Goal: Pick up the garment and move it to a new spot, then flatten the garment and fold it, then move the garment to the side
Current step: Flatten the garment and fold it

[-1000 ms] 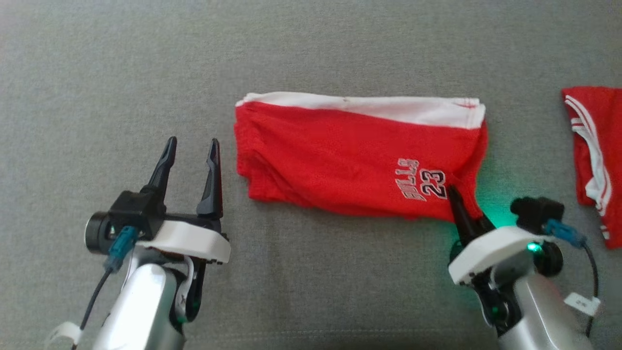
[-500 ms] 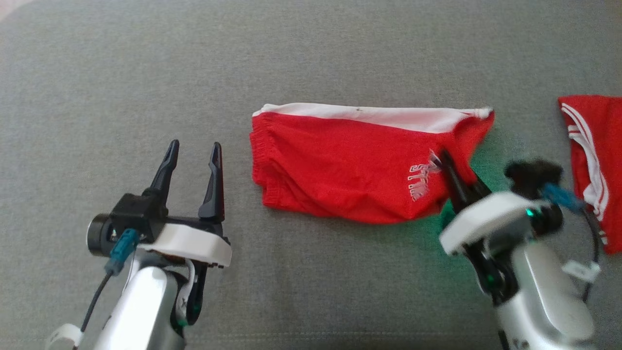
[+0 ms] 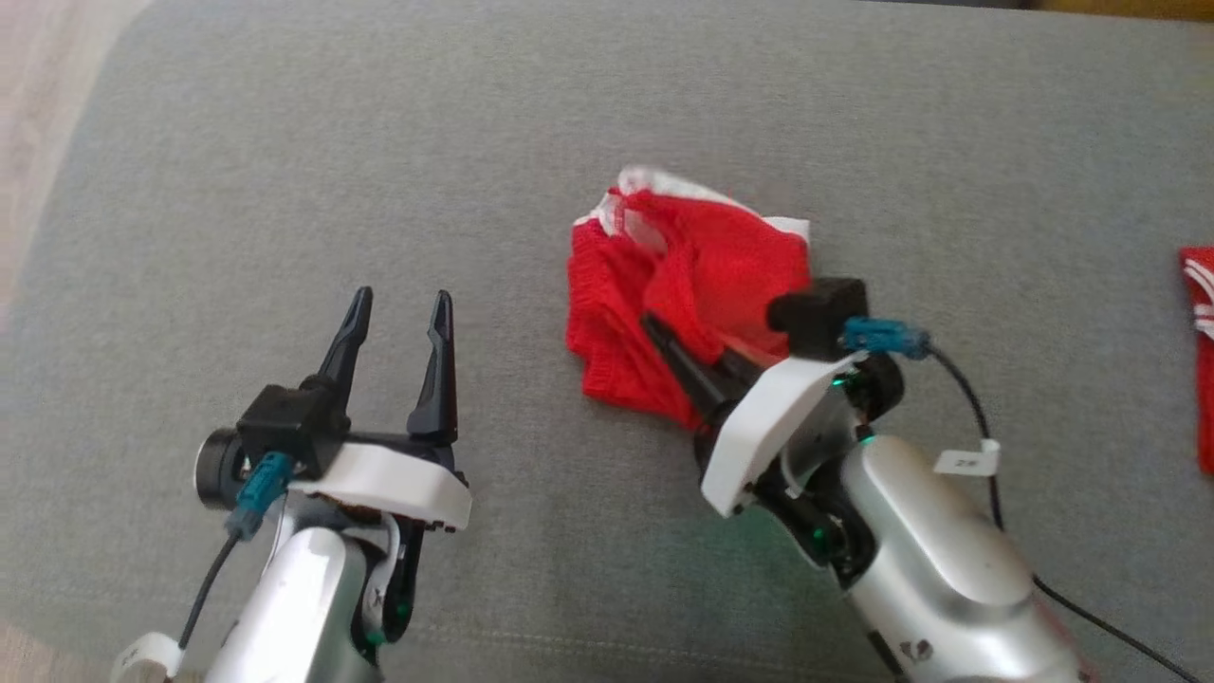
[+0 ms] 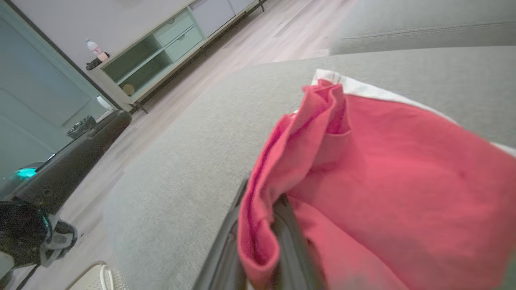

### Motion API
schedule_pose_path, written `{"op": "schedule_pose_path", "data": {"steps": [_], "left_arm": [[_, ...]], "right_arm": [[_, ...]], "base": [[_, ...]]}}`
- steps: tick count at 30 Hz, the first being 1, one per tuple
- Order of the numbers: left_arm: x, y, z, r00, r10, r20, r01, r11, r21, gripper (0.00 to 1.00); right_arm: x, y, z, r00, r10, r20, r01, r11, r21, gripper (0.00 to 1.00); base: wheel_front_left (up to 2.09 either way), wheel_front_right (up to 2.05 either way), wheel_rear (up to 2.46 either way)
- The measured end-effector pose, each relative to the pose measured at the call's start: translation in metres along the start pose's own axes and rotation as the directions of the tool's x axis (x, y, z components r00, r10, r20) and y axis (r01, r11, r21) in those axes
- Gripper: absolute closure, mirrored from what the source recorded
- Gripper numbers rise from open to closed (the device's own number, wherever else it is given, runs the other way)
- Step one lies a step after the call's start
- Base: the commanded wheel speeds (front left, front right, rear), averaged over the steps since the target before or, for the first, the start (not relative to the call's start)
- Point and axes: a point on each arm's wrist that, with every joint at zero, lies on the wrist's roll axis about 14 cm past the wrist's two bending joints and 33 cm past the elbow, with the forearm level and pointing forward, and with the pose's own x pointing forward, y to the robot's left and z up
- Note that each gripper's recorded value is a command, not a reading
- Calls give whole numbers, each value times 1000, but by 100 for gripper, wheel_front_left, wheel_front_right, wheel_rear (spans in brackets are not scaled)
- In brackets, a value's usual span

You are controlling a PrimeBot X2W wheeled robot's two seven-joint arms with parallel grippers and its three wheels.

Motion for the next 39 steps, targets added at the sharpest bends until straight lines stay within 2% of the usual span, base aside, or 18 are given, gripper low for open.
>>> {"op": "schedule_pose_path", "data": {"steps": [4,9,10,11,12,17,21,23,27,30,35,39], "left_arm": [[-6,9,-1,1000,31,-8,-31,1000,-2,0],[-7,10,-5,999,35,-18,-36,999,-3,0],[-6,9,-5,999,34,-19,-35,999,-4,0],[-6,9,-6,999,33,-20,-34,999,-5,0],[-6,8,-7,999,32,-22,-32,999,-6,0],[-3,3,-7,1000,17,-22,-17,1000,-11,0],[-1,-3,-6,1000,0,-17,0,1000,-14,0],[1,-6,-5,1000,-10,-13,10,1000,-14,0],[-1,-10,-4,1000,-24,-11,24,1000,-9,0],[-2,-13,-3,999,-33,-7,33,999,-7,0],[-3,-17,1,999,-50,4,50,999,7,0],[-1,-20,6,997,-71,19,71,997,21,0]], "right_arm": [[14,16,-15,997,60,-37,-60,998,9,100],[20,16,-19,996,73,-50,-73,997,-3,100],[21,15,-20,996,73,-53,-73,997,-11,77],[22,15,-20,996,74,-52,-75,997,-16,22],[22,16,-20,996,77,-51,-79,997,-26,0],[20,30,-8,992,122,23,-119,988,-96,0],[14,40,24,974,155,163,-129,978,-163,0],[7,34,46,959,136,249,-93,980,-178,0],[-20,-6,84,912,9,410,57,987,-150,0],[-51,-43,88,876,-124,466,191,977,-99,0],[-105,-91,77,812,-329,481,394,919,-37,0],[-143,-112,70,764,-435,477,504,864,-19,0]], "base": [[0,0,0],[0,0,0],[0,0,0],[0,0,0],[0,0,0],[0,0,0],[0,0,0],[0,0,0],[0,0,0],[0,0,0],[0,0,0],[0,0,0]]}}
